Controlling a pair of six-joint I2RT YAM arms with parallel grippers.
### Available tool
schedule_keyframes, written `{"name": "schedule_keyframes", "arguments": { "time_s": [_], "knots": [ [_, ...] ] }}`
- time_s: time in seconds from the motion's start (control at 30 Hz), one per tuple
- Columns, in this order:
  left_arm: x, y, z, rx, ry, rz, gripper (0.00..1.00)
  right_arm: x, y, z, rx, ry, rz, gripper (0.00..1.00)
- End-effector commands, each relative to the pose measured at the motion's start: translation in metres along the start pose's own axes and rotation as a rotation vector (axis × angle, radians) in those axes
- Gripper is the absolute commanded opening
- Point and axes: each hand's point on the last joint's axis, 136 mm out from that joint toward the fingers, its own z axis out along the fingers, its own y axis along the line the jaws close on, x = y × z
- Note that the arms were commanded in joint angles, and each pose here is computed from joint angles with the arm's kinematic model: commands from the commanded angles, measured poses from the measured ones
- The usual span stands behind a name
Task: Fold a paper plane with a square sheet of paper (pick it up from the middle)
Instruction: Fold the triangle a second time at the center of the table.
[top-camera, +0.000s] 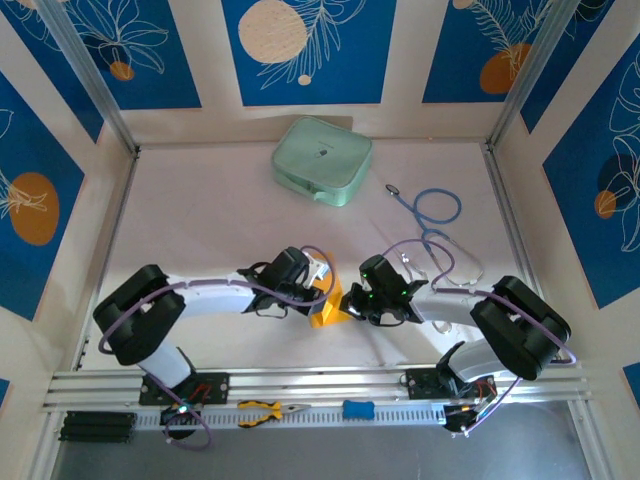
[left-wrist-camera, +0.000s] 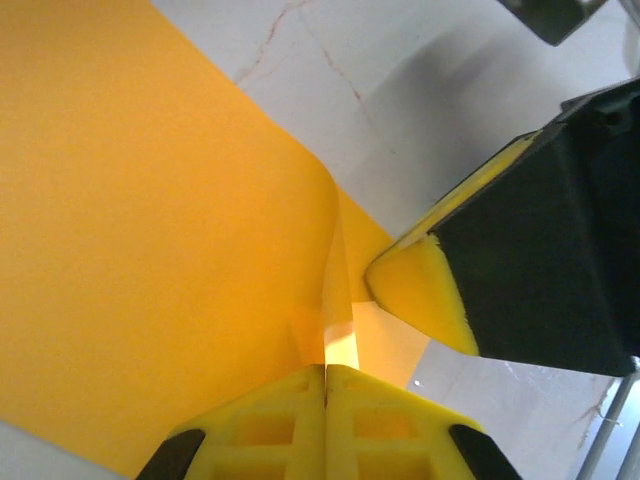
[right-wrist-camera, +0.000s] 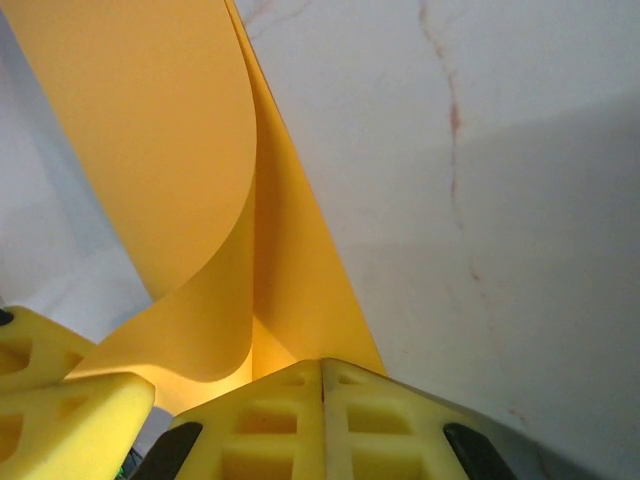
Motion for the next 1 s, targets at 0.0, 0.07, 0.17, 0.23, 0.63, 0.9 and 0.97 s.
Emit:
{"name": "schedule_keyframes", "arguments": {
  "time_s": [0.0, 0.07, 0.17, 0.23, 0.63, 0.9, 0.97],
  "knots": [
    [-0.003, 0.011, 0.0, -0.055, 0.02, 0.037, 0.0, 0.007, -0.03, 0.001, 0.114, 0.025, 0.026, 0.02],
    [-0.002, 0.016, 0.001, -0.081, 0.028, 0.044, 0.0, 0.008, -0.03, 0.002, 0.116, 0.028, 0.025, 0.02],
    [-0.003, 0.022, 0.0, -0.118, 0.035, 0.053, 0.0, 0.008, -0.03, 0.003, 0.118, 0.031, 0.023, 0.02],
    [-0.003, 0.026, 0.0, -0.14, 0.038, 0.061, 0.01, 0.009, -0.029, 0.003, 0.119, 0.034, 0.023, 0.02],
    [-0.004, 0.038, -0.001, -0.215, 0.05, 0.07, 0.02, 0.01, -0.029, 0.006, 0.126, 0.043, 0.023, 0.02],
    [-0.005, 0.043, -0.007, -0.256, 0.045, 0.059, 0.02, 0.01, -0.03, 0.005, 0.134, 0.042, 0.027, 0.02],
    [-0.006, 0.045, -0.007, -0.264, 0.043, 0.06, 0.02, 0.01, -0.03, 0.005, 0.135, 0.042, 0.027, 0.02]
  ]
}}
